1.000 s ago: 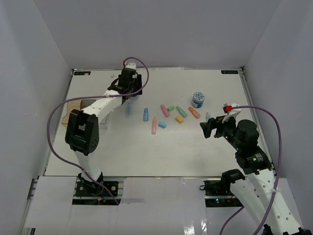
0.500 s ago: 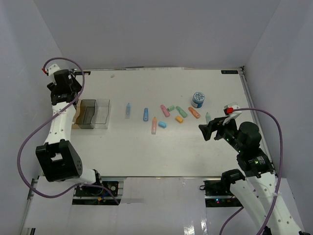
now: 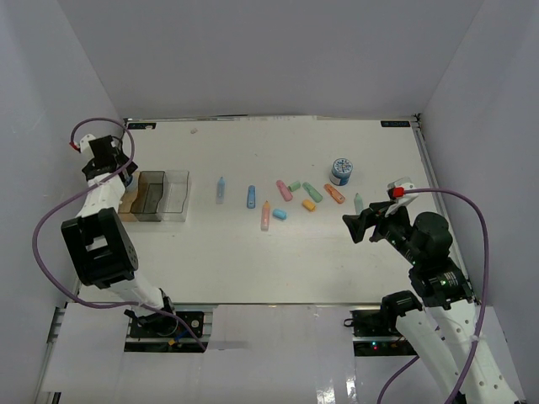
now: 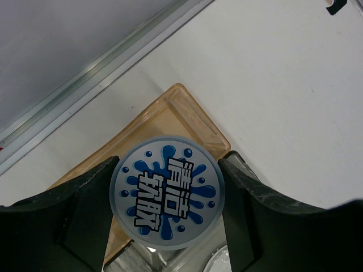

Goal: Sort the stationery into containers
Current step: Place the stationery in the storage box.

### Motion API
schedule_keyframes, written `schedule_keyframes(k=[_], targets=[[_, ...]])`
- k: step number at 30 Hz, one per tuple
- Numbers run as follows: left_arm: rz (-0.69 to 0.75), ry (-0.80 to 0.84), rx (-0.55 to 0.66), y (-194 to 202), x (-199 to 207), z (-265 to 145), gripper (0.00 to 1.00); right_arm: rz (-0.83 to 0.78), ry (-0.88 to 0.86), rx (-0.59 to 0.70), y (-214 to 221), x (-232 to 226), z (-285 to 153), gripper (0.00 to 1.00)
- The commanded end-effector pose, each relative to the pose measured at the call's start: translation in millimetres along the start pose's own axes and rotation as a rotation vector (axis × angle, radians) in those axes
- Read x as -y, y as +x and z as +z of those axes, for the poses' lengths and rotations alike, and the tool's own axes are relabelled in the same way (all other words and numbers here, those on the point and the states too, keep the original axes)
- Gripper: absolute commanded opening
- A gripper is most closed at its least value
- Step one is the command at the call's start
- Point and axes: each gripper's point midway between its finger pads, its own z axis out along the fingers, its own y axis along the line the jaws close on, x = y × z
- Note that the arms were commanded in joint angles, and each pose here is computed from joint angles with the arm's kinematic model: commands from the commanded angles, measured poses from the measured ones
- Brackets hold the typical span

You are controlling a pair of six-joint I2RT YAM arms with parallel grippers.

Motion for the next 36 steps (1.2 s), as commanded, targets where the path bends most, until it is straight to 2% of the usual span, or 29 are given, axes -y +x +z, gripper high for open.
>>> schedule_keyframes(k=[1, 14, 20, 25, 36], targets=[[-0.063, 0.031, 0.133, -37.5, 4.7, -0.7, 0.45, -0.007, -0.017, 0.028, -4.6, -2.9, 2.3, 0.90], [-0.083, 0.022, 0.106, -11.8, -2.4, 33.1, 0.52, 0.002, 0.002, 0.005, 3.0, 1.7, 6.9, 0.90], [-0.088, 0.021, 0.102, -8.1, -3.3, 36.9, 0.59, 0.010, -0.008, -0.001, 5.5, -0.1, 7.5, 0.90], [-0.082, 0.008, 0.094, -3.8, -6.1, 39.5, 0.70, 0.009, -0.016, 0.000, 6.1, -1.6, 7.3, 0.90], [-0.096, 0.045, 0.111, -8.6, 1.2, 41.8, 0.81, 0.019, -0.022, 0.000, 8.9, -3.2, 5.2, 0.90]])
